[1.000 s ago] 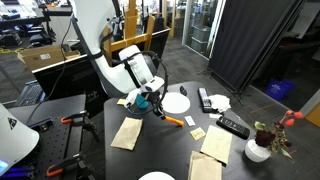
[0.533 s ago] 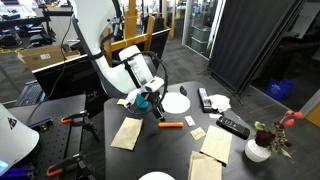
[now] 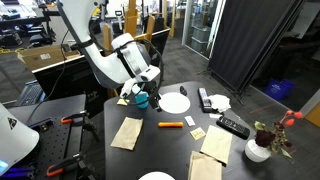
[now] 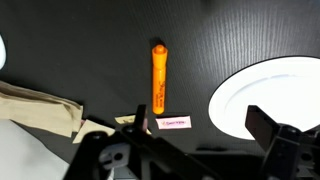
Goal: Remove the marker from the cup and put it on the table
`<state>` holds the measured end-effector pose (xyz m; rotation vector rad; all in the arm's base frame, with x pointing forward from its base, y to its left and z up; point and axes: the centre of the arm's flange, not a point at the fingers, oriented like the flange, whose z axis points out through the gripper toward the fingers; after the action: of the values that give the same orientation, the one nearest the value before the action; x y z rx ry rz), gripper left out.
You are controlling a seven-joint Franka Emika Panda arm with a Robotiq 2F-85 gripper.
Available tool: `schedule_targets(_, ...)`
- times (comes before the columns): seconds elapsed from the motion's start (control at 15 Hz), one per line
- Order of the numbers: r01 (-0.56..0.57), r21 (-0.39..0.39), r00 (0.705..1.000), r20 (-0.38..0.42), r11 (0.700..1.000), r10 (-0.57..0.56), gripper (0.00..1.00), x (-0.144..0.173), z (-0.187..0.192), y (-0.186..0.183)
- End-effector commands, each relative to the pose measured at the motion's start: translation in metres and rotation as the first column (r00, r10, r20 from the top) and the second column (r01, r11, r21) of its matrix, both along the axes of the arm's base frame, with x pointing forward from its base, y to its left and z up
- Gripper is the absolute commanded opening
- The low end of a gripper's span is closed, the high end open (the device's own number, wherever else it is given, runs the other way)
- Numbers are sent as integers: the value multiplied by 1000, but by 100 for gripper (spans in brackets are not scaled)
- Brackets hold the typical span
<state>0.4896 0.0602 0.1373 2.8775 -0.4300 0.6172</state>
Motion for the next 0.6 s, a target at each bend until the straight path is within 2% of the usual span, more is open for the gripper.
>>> schedule_targets(0.0, -2, 36, 1000, -12, 999, 2, 100, -27, 53, 2)
schedule_targets(0.53, -3, 63, 999, -44, 998, 6, 100, -73, 121, 21)
